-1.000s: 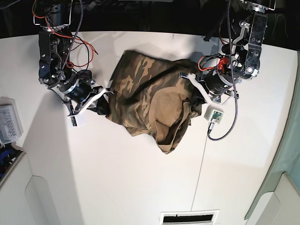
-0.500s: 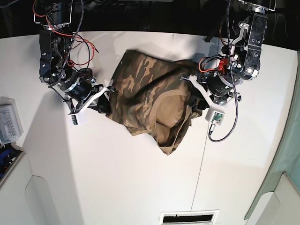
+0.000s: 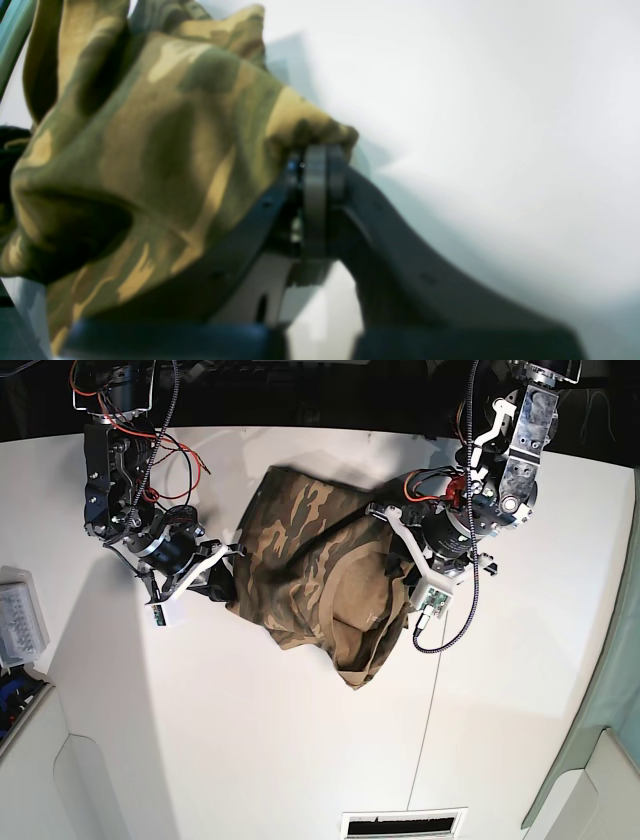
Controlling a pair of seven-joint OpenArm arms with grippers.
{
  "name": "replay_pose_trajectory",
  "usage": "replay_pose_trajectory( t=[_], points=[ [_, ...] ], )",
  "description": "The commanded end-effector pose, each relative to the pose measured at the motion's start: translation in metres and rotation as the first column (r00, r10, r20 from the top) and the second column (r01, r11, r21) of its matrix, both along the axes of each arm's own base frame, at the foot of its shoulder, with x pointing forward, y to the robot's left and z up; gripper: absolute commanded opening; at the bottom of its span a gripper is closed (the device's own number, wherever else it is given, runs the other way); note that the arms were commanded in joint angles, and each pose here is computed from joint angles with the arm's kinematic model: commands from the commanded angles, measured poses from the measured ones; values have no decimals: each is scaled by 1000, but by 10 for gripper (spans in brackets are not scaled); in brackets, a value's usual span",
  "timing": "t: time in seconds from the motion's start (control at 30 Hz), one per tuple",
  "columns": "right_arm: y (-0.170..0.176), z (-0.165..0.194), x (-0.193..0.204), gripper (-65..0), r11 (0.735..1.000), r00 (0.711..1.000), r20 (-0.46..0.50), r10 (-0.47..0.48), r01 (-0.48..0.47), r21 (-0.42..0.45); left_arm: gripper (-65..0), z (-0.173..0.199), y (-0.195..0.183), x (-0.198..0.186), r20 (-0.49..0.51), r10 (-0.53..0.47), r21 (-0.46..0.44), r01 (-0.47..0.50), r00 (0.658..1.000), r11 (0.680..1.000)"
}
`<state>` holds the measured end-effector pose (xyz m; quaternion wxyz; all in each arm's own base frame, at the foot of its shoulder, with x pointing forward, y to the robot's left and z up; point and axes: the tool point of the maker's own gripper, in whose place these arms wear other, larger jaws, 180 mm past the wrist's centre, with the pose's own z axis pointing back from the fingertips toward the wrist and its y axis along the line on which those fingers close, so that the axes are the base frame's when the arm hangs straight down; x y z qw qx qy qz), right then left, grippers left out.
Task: Layout the t-shirt on the table in an organized manner, then fold the t-shirt properly
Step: 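Press and tuck the bundle edges inward with both grippers, then pat and square the folded t-shirt sides with both grippers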
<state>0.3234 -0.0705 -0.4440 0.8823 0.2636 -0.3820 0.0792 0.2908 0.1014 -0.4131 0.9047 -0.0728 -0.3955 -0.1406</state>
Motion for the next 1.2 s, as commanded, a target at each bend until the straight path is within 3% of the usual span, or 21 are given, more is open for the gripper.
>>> replay_pose_trajectory(
  t=[0.0,0.07,0.27,0.6,0.67,0.8,1.03,1.17],
  points=[
    [2,13,11,-650,1000,999,47,-3,2,18,-439,12,7,12,58,33,10,-34,998,999],
    [2,13,10,-650,1000,999,46,-3,2,18,-496,12,16,14,68,74,41,-76,995,996],
    [2,13,10,-650,1000,999,46,-2,1,18,-650,13,22,16,84,69,83,-76,994,994],
    [2,11,8,-650,1000,1000,30,5,-5,12,-650,38,82,44,164,274,98,-292,948,951],
    [2,11,8,-650,1000,1000,30,5,-6,12,-646,35,85,41,142,290,90,-304,947,949],
    [3,14,10,-650,999,999,34,-5,3,38,-484,28,77,34,94,241,96,-250,966,964],
    [7,27,16,-650,993,998,58,-34,27,112,-484,49,102,35,142,336,83,-350,931,933],
    [18,32,22,-650,993,996,78,-30,21,120,-484,58,115,23,145,352,51,-362,925,931]
  ],
)
